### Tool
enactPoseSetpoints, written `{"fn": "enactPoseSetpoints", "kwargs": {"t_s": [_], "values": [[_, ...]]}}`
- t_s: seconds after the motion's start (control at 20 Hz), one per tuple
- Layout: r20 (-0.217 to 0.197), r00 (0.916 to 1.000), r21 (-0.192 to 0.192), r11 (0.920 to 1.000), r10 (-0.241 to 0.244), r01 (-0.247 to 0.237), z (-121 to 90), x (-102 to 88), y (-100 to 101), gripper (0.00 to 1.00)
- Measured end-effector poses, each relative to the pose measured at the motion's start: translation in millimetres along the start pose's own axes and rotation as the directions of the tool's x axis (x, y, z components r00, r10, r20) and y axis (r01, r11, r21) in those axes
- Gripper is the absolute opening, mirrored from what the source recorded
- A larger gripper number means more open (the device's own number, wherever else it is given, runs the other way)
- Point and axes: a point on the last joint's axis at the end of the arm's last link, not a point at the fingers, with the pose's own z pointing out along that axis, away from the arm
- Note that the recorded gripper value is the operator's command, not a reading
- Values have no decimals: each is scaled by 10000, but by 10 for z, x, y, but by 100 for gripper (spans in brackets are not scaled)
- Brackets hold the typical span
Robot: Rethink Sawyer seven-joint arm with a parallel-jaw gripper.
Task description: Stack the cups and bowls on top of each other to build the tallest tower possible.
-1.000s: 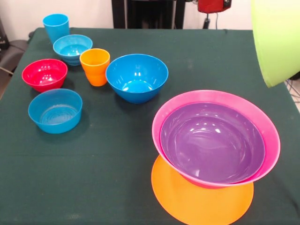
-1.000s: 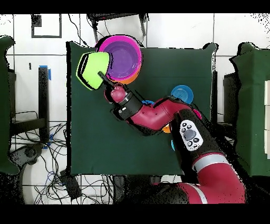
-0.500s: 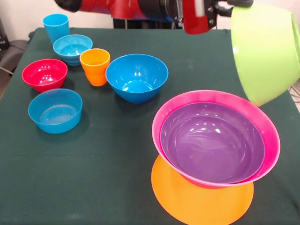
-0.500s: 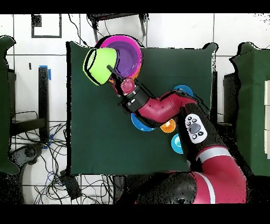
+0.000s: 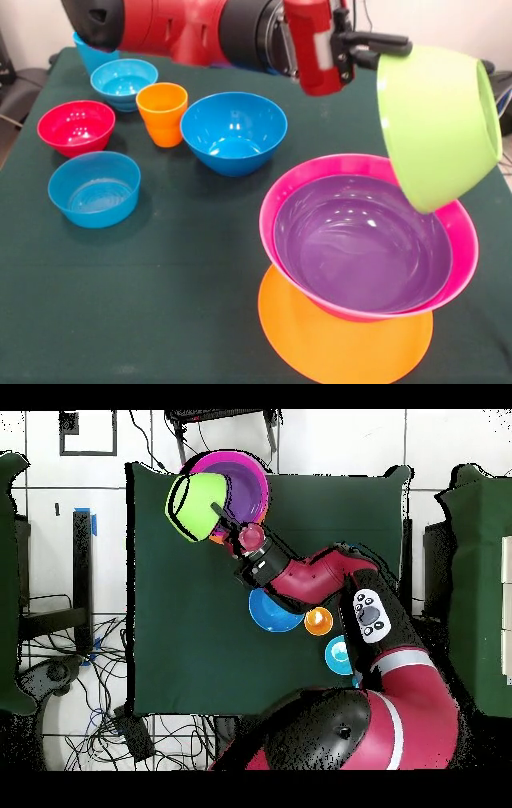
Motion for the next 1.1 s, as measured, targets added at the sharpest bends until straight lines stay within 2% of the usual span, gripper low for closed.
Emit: {"fn": "enactPoseSetpoints", "kwargs": {"t_s": [0.45, 0.7, 1.0, 1.1], "values": [[-343, 9942, 191, 9947, 1016, -1010, -51, -175, -125, 0], [-463, 9845, 249, 9854, 1694, -1684, -35, -302, -91, 0], [-595, 9762, 357, 9778, 2083, -2065, -33, -421, -77, 0], [-654, 9706, 416, 9725, 2315, -2291, -35, -514, -79, 0]]}}
